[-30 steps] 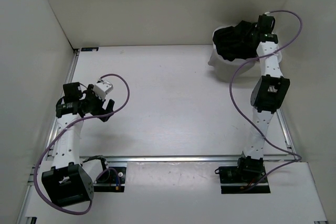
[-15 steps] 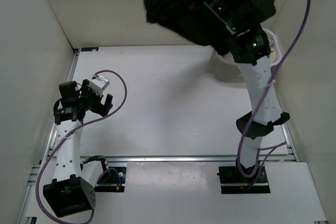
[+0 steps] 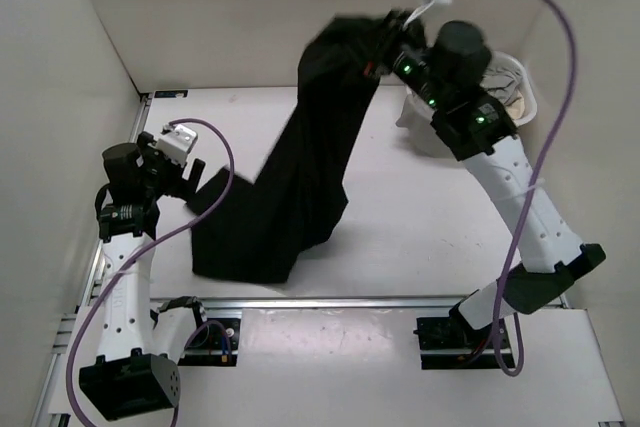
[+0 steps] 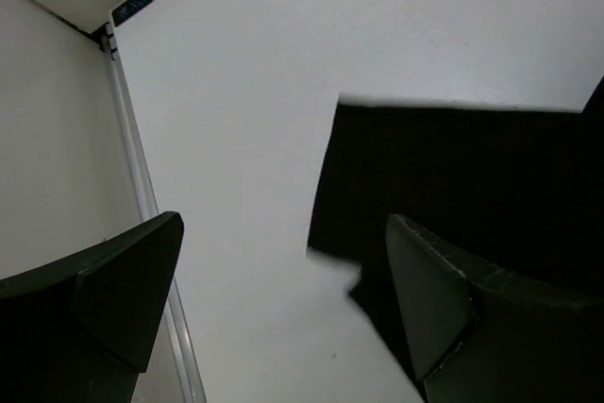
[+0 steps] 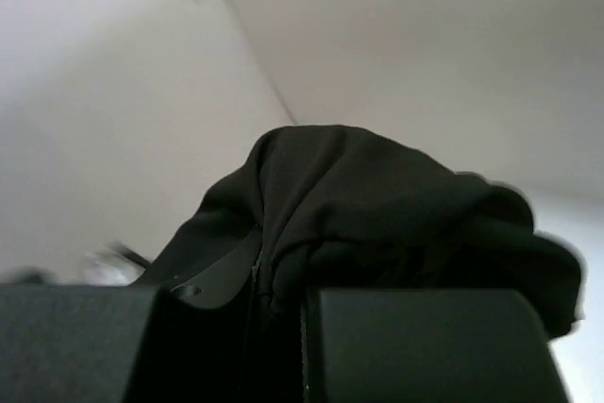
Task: Fold and stack the trousers
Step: Grab the trousers from the pile, then flatten the trousers out
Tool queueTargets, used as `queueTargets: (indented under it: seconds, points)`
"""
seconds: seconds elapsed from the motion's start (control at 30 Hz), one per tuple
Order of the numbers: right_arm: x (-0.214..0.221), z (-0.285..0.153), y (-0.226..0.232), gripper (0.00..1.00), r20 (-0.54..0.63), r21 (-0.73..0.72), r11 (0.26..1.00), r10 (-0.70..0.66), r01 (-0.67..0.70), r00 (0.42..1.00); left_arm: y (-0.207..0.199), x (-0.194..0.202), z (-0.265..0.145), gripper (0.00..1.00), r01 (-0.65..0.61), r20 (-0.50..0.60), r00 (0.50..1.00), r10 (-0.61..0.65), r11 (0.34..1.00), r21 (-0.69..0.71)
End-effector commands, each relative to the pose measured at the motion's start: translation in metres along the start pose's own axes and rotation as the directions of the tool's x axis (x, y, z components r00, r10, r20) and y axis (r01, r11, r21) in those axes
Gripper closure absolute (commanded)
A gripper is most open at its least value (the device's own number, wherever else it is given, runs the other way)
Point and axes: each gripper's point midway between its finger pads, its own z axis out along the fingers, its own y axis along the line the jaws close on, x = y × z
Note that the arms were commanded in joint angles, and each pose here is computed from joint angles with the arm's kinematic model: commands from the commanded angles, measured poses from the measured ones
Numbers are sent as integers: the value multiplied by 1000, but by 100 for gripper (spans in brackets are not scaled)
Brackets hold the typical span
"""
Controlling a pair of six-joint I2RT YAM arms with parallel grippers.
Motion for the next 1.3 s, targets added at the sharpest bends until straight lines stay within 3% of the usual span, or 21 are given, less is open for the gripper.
queueTargets:
  seconds: [0.0,0.07,0.1,0.13,0.17,0.23,0.3,0.37,0.43,0.47,0.6,0.73,0.83,0.9,0.97,1.03,1.1,1.13,1.17,1.23,1.27]
  points:
    - [111,-33,-104,100,-271,392,920,95,19,958,17,-15,-12,0,-85,13,996,86,994,-74]
    - [146,-71,-144,95,-340,531,847,209,4,917,7,-3,-8,0,-149,-25,989,149,989,-16]
    - [193,-99,-171,88,-417,599,800,270,39,868,-7,8,-10,0,-196,-50,979,200,978,65]
    - [211,-117,-185,76,-441,631,773,296,59,847,-20,17,-9,0,-225,-64,970,236,964,143]
    - [221,-138,-199,49,-447,663,746,323,66,834,-34,24,-8,0,-254,-73,958,277,941,225]
    - [266,-190,-231,27,-488,737,669,426,98,761,-63,40,-16,0,-275,-104,935,338,881,386]
    - [291,-216,-236,11,-518,751,653,489,99,702,-85,57,-14,0,-210,-170,926,336,836,506]
    - [311,-239,-241,10,-549,759,635,504,144,667,-117,75,-24,0,-120,-249,903,351,760,639]
    - [315,-245,-245,11,-542,764,630,505,142,672,-138,98,-24,0,-1,-352,864,359,701,713]
    - [319,-245,-247,13,-533,767,627,508,134,677,-159,109,-30,0,82,-399,839,370,639,765]
    - [339,-228,-255,14,-535,754,651,527,91,660,-207,119,-33,0,124,-386,826,411,535,836]
    - [356,-217,-289,16,-508,795,598,566,100,649,-235,130,-24,0,88,-368,822,435,542,836]
    - [367,-220,-309,16,-499,821,557,598,122,627,-243,153,-23,0,97,-402,780,479,542,835]
    - [386,-229,-325,10,-515,833,523,615,179,597,-245,170,-18,0,56,-398,747,533,546,836]
    - [391,-226,-330,10,-525,829,526,615,190,588,-247,177,-12,0,38,-402,729,554,554,832]
    - [395,-223,-334,15,-536,826,527,619,203,575,-251,184,-10,0,51,-413,719,559,550,834]
    - [394,-229,-338,35,-529,833,510,625,214,573,-258,188,-12,0,76,-419,718,555,536,841]
    - [391,-230,-338,46,-528,835,503,622,222,578,-263,187,-12,14,88,-420,724,548,530,843]
    - [387,-233,-337,64,-528,837,495,619,232,582,-264,189,-12,29,95,-426,718,551,528,844]
    - [374,-237,-336,80,-516,844,479,605,241,606,-267,187,-9,67,123,-459,716,525,552,824]
    - [363,-241,-331,92,-514,846,472,597,249,616,-266,189,-6,79,120,-471,710,523,568,814]
